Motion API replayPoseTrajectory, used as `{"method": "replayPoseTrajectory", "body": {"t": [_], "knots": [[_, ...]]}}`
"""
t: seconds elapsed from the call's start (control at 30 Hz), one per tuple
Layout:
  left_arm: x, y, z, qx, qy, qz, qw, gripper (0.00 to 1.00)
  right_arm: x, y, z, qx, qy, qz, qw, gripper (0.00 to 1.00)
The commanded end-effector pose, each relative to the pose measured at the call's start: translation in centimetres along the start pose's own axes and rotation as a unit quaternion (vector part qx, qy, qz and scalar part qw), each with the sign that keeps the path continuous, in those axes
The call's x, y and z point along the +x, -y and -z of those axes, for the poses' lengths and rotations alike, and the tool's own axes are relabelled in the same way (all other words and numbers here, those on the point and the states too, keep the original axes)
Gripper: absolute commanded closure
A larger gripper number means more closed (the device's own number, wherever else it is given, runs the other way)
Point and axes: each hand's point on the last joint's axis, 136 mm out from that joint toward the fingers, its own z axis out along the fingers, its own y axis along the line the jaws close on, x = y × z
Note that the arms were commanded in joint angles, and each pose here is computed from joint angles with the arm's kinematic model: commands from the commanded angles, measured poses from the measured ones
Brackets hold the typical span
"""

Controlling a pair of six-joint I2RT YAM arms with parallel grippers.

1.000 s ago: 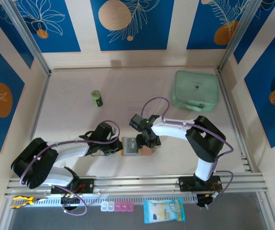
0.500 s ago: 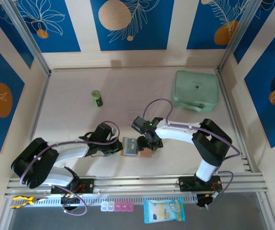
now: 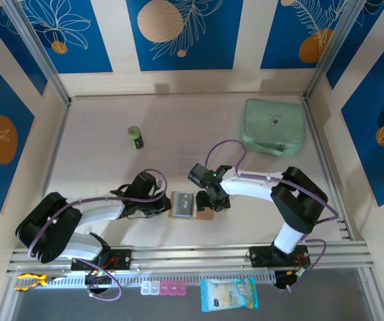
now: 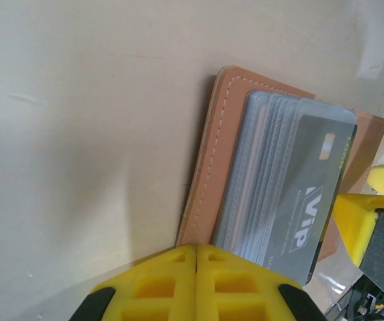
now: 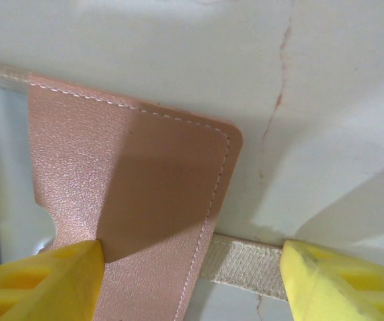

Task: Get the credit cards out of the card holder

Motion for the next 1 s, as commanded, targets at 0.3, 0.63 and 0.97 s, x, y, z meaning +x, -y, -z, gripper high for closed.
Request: {"method": "replayPoseTrajectory", "body": {"t": [0.3, 0.63, 0.97], "knots": [[1.4, -2.1, 0.8, -0.039, -0.006, 0.019, 0.999, 1.00, -0.2, 0.7, -0.6, 0.015, -0.003, 0.006, 1.000, 0.29], [1.0, -1.0, 2.1, -0.020, 0.014, 0.016, 1.000, 1.00, -1.9, -1.1, 0.6, -0.001, 0.013, 0.042, 0.999, 0.30], [-0.9, 3.0, 3.5, 0.000, 0.026, -0.024, 0.999, 0.95, -2.0, -2.1, 3.7, -0.030, 0.043, 0.044, 0.998, 0.32]]}}
